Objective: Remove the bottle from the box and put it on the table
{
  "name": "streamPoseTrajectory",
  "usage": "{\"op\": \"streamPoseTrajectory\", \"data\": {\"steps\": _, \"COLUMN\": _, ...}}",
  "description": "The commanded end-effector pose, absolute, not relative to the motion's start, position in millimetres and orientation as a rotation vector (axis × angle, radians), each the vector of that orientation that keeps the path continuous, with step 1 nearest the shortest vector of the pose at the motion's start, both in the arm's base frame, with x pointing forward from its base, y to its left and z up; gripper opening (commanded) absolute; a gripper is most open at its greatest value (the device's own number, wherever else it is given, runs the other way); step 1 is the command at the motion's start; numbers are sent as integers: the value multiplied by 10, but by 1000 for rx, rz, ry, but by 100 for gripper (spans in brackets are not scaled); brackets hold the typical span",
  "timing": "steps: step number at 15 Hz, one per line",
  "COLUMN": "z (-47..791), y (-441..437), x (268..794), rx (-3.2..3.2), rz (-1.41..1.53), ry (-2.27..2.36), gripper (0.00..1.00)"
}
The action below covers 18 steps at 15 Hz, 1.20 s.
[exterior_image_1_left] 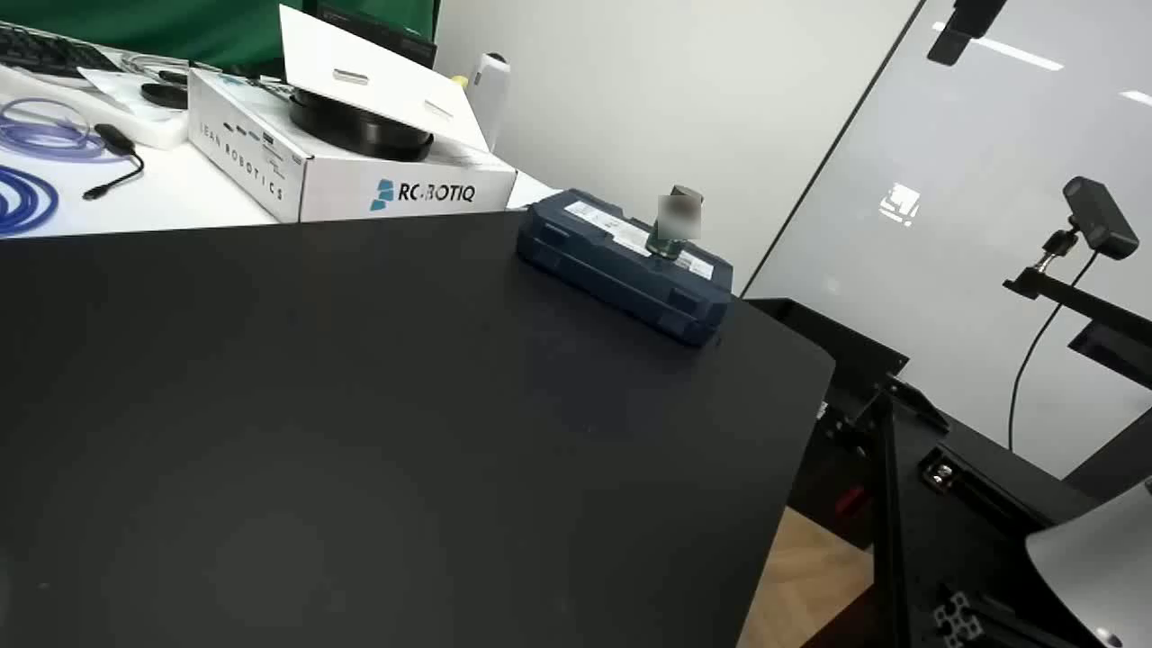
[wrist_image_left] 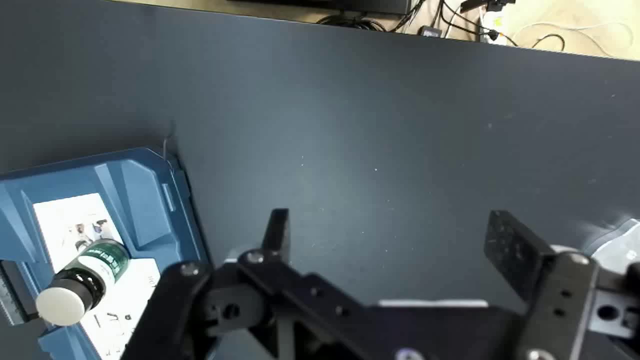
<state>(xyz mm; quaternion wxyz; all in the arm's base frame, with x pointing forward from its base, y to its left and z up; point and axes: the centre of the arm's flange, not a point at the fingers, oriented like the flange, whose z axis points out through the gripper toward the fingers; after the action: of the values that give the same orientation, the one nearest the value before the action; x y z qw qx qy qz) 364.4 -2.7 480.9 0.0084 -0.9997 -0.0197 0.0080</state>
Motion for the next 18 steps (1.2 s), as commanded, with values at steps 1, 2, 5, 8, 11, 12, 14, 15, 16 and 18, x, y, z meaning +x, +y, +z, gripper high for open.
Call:
{"op": "streamPoseTrajectory", "data": {"steps": 1, "z": 4809, "y": -27, "x": 3644, "rx": -3124, "rz": 25, "ry": -62, "gripper": 100}}
{"op": "streamPoseTrajectory", "data": {"steps": 2, "z": 4808, "y": -27, "x": 3644, "rx": -3124, "rz": 26, "ry": -62, "gripper": 100}}
{"op": "streamPoseTrajectory", "data": {"steps": 5, "z": 4808, "y": -27, "x": 3644, "rx": -3124, "rz": 26, "ry": -62, "gripper": 100}}
{"op": "streamPoseTrajectory", "data": {"steps": 8, "z": 4808, "y": -27, "x": 3645, "rx": -3124, "rz": 26, "ry": -62, "gripper": 100}}
{"op": "streamPoseTrajectory", "data": {"steps": 11, "z": 4807, "y": -27, "x": 3645, "rx": -3124, "rz": 26, "ry": -62, "gripper": 100}}
{"op": "streamPoseTrajectory", "data": {"steps": 12, "z": 4807, "y": -27, "x": 3645, "rx": -3124, "rz": 26, "ry": -62, "gripper": 100}}
{"op": "streamPoseTrajectory", "data": {"steps": 14, "z": 4807, "y": -27, "x": 3645, "rx": -3124, "rz": 26, "ry": -62, "gripper": 100}}
{"op": "streamPoseTrajectory", "data": {"steps": 15, "z": 4807, "y": -27, "x": 3645, "rx": -3124, "rz": 26, "ry": -62, "gripper": 100}}
{"op": "streamPoseTrajectory", "data": {"steps": 16, "z": 4821, "y": -39, "x": 3698, "rx": -3126, "rz": -7, "ry": -75, "gripper": 100}}
{"op": "streamPoseTrajectory", "data": {"steps": 18, "z": 4896, "y": -101, "x": 3933, "rx": -3132, "rz": -45, "ry": -82, "gripper": 100}}
